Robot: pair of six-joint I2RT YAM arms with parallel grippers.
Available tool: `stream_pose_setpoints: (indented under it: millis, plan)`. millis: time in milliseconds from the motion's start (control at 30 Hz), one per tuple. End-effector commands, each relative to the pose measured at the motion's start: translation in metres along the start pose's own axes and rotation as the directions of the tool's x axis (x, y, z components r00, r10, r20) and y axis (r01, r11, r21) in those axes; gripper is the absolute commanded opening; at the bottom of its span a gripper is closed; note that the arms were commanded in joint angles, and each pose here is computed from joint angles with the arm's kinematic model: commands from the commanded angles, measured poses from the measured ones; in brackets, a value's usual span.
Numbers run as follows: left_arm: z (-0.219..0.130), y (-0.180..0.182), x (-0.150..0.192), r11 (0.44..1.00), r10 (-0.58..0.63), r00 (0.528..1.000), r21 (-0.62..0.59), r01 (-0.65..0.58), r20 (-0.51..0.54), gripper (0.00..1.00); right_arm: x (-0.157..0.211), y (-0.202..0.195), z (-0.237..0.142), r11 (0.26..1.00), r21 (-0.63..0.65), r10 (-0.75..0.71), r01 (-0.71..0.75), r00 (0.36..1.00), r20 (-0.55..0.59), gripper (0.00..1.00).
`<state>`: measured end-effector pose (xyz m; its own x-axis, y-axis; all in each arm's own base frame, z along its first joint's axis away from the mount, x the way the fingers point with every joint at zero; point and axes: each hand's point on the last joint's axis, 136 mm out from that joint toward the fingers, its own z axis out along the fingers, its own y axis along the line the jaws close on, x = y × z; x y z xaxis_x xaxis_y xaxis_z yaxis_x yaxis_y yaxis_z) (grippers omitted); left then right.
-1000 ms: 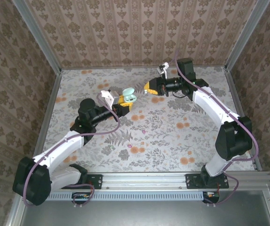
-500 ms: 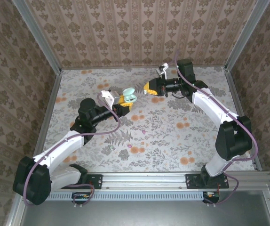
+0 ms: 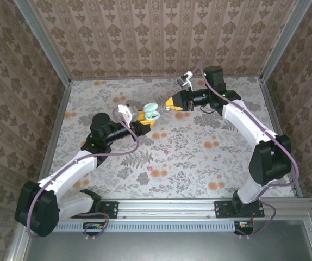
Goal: Insert wireless bluetooth earbuds into charging case
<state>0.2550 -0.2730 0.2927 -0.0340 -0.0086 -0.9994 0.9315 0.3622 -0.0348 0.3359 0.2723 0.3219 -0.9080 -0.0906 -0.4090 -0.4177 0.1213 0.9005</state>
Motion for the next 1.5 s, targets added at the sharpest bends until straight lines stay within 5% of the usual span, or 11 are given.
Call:
stream_pose_setpoints:
  millis: [0, 367, 767, 1467]
  plan:
    - [0.003, -0.009, -0.019, 0.997, 0.049, 0.998, 0.057, -0.051, 0.031, 0.32, 0.01, 0.031, -0.003, 0.993, -0.054, -0.106, 0.104, 0.994, -0.034, 0.22]
    - [0.005, -0.013, -0.021, 0.995, 0.051, 0.998, 0.084, -0.053, 0.026, 0.32, 0.014, 0.028, 0.001, 0.993, -0.032, -0.113, 0.112, 0.993, -0.043, 0.22]
    - [0.008, -0.014, -0.019, 0.992, 0.087, 0.996, 0.094, -0.089, 0.028, 0.32, 0.023, 0.035, 0.013, 0.927, 0.049, -0.371, 0.372, 0.928, -0.014, 0.22]
    - [0.013, -0.022, -0.026, 0.986, 0.093, 0.994, 0.132, -0.1, 0.057, 0.32, 0.027, 0.019, 0.023, 0.907, 0.114, -0.403, 0.406, 0.914, -0.045, 0.21]
